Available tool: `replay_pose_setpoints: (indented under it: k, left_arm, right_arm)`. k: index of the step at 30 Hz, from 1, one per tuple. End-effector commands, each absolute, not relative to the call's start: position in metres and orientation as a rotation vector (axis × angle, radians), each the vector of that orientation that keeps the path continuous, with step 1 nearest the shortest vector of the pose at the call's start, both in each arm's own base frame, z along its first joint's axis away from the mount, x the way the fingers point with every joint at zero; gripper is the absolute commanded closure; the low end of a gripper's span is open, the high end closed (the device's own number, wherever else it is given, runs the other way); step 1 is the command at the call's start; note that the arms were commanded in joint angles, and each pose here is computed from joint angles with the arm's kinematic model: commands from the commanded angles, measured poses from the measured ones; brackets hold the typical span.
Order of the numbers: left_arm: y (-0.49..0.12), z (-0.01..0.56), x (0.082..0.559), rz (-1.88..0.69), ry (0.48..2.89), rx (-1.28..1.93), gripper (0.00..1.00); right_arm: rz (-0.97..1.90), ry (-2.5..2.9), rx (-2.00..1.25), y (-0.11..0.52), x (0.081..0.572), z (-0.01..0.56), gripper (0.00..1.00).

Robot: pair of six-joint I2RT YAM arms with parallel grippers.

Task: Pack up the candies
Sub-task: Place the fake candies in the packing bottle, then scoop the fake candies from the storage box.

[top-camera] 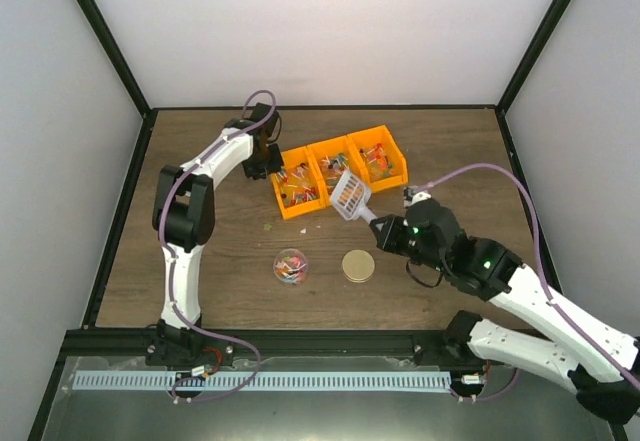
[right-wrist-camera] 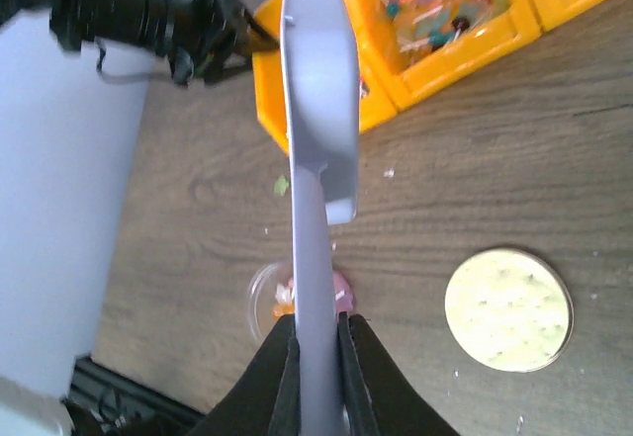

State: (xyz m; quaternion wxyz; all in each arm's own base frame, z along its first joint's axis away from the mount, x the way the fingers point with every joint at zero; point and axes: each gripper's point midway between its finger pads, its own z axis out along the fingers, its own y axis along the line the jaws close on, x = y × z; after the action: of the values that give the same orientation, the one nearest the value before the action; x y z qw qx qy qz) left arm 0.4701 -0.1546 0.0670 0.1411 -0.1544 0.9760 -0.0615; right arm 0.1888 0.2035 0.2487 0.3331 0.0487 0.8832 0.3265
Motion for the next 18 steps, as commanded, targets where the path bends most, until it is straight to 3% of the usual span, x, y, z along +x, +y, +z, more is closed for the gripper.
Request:
replay_pose_setpoints:
  k: [1,14,18]
  left_arm:
    - [-0.163,0.08,0.449,-0.197,2.832,-0.433,0.67]
    - [-0.177,0.081,0.418,-0.204,2.851,-0.374,0.68]
    - [-0.175,0.077,0.415,-0.187,2.857,-0.372,0.75]
  right_arm:
    - [0.915,2.234,0.251,0.199,0.22,0.264,0.99]
    - [0.918,2.174,0.925,0.151,0.308,0.237,0.99]
    - [0.907,2.164,1.071,0.142,0.323,0.225,0.99]
